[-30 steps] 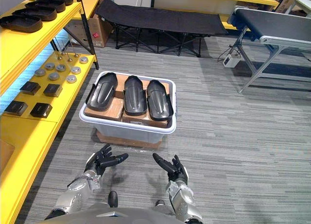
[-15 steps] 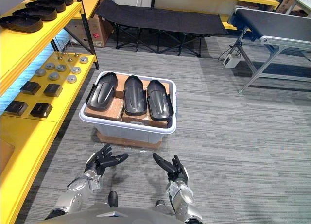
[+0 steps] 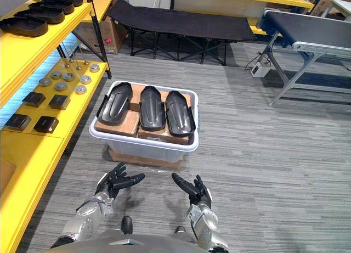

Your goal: Walk over and take three plastic housings, then place them on the shelf

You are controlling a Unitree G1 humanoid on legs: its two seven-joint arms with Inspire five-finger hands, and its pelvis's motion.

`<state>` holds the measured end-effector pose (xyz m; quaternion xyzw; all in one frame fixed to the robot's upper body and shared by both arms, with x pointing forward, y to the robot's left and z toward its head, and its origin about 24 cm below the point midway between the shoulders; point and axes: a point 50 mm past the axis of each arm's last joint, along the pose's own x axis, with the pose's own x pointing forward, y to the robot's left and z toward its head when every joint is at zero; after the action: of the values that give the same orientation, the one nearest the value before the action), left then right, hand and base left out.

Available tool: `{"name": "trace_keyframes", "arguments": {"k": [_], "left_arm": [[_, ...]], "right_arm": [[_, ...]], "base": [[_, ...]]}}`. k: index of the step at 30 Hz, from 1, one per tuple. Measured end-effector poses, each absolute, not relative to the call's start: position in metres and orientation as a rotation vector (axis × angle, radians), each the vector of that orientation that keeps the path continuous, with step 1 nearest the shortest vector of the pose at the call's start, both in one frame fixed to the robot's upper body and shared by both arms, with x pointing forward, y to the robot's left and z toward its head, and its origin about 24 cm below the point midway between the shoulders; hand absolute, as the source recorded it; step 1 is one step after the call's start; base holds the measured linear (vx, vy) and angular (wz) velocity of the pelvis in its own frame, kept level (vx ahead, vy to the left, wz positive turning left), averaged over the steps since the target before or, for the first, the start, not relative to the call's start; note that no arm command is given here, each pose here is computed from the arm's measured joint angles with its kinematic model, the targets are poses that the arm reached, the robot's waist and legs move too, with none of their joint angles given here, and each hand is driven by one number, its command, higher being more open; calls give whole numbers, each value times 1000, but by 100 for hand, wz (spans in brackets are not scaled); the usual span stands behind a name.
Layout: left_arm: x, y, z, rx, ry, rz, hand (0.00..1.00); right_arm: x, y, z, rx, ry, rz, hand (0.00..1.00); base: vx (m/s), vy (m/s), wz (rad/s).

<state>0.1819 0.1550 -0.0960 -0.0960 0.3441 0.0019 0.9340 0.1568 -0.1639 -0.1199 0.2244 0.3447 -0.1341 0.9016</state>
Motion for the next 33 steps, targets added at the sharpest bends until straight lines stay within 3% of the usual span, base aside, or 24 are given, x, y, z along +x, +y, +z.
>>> {"name": "trace_keyframes", "arguments": {"k": [33], "left_arm": [[182, 155, -96, -195, 705, 2, 100]], "right_arm": [[157, -164, -120, 463, 715, -279, 100]], "base": [[0, 0, 0]]}}
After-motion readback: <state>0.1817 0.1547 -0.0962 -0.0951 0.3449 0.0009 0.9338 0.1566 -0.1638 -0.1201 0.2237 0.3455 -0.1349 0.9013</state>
